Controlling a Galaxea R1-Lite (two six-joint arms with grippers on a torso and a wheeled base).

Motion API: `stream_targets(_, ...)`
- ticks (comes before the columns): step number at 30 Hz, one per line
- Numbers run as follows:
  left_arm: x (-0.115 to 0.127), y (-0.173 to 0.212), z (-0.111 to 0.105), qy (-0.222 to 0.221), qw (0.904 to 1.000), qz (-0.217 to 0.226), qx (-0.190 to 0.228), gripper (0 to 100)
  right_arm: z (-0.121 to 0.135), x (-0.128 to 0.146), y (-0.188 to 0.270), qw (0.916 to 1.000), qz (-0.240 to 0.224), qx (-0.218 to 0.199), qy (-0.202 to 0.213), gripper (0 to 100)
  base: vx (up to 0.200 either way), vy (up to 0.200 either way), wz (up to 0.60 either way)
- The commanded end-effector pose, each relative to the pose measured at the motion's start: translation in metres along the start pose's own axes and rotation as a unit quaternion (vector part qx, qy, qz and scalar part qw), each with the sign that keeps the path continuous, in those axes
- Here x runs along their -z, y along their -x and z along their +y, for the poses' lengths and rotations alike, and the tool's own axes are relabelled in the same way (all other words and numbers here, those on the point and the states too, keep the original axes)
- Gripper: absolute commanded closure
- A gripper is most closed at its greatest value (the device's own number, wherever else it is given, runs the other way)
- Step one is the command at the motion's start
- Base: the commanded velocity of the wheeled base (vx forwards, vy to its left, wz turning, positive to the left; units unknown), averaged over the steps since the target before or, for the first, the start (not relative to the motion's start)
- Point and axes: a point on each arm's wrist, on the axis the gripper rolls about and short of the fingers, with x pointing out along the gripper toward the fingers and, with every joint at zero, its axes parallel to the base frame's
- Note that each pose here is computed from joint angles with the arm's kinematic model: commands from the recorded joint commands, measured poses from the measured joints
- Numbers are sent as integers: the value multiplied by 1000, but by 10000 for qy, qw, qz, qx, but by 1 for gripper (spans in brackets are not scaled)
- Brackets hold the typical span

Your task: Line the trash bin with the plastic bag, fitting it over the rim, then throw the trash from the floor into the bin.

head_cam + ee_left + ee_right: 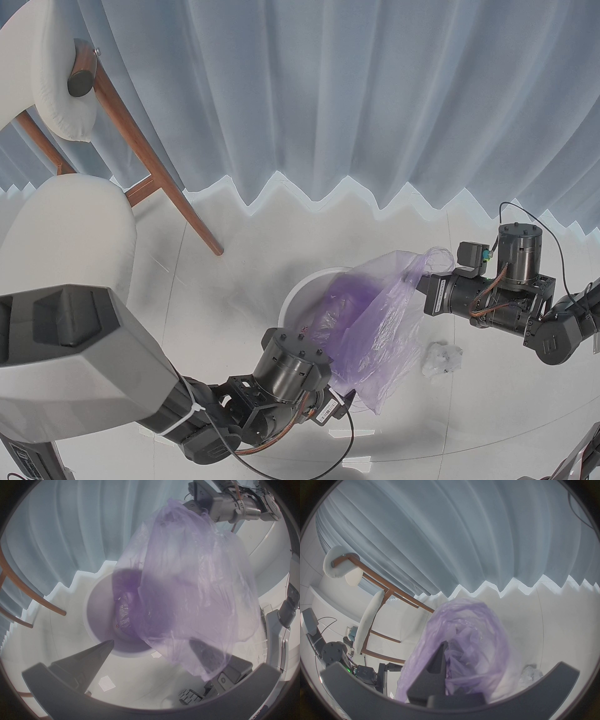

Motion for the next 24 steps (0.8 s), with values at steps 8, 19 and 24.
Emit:
stream_targets(8, -1, -9, 6, 65, 9999, 2, -89, 100, 0, 0, 4, 9998, -174, 64, 16, 100, 0, 0, 0)
stream_targets(19, -28, 17, 35, 627, 9961, -501, -353, 100, -10, -7, 14, 9995, -231, -93, -199, 100, 0, 0, 0)
stream_targets(24, -42, 63, 75, 974, 9909, -632, -679, 100, -31, -20, 20, 9987, -304, -292, -292, 100, 0, 0, 0)
